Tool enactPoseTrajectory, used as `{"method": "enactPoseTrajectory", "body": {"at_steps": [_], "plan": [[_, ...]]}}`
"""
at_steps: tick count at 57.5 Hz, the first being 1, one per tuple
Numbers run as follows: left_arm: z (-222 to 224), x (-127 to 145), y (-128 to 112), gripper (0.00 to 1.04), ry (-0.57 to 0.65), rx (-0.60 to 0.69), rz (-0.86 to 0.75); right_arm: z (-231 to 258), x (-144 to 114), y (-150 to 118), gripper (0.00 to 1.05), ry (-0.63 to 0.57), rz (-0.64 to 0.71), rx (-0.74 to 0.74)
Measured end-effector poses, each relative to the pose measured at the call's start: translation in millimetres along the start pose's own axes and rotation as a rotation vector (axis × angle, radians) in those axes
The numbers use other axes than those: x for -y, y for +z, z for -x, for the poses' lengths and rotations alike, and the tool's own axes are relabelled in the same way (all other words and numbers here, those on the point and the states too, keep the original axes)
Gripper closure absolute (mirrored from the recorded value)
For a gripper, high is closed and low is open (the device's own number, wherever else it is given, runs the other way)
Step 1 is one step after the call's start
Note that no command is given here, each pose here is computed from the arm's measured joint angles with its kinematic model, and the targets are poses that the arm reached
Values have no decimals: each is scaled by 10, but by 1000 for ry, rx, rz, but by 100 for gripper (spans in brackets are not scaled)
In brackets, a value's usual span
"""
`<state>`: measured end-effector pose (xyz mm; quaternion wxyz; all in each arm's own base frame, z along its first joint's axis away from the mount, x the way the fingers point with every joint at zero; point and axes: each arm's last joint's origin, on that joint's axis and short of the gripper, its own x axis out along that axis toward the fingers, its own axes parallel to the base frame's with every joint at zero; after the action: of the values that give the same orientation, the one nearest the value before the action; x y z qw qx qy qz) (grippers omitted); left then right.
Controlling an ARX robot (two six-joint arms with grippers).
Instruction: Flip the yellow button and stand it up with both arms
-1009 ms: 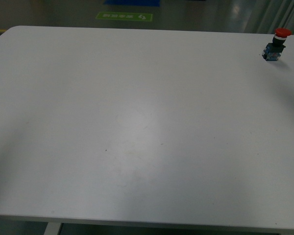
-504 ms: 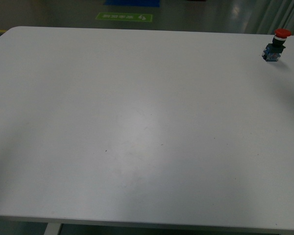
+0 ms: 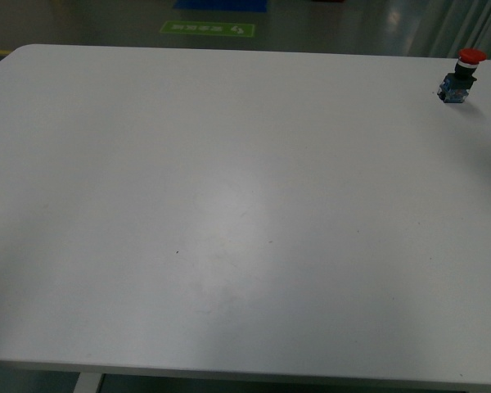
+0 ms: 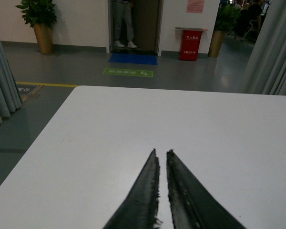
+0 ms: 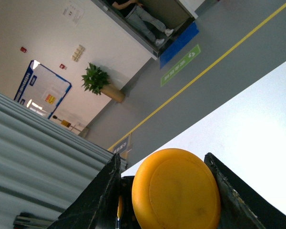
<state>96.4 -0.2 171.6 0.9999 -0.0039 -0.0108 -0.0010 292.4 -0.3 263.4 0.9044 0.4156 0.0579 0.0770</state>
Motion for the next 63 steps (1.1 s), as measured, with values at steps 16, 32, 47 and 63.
{"method": "enactPoseTrajectory", "body": {"at_steps": [16, 32, 47, 63], "plan": [[0, 0, 0, 35, 0, 0, 0, -233, 85, -26, 68, -126, 439, 100], [0, 0, 0, 7, 0, 0, -2, -485, 265, 7, 68, -226, 788, 57], [0, 0, 0, 7, 0, 0, -2, -698, 370, -3, 68, -283, 925, 38], [0, 0, 0, 7, 0, 0, -2, -1049, 580, -103, 68, -356, 1072, -56]]}}
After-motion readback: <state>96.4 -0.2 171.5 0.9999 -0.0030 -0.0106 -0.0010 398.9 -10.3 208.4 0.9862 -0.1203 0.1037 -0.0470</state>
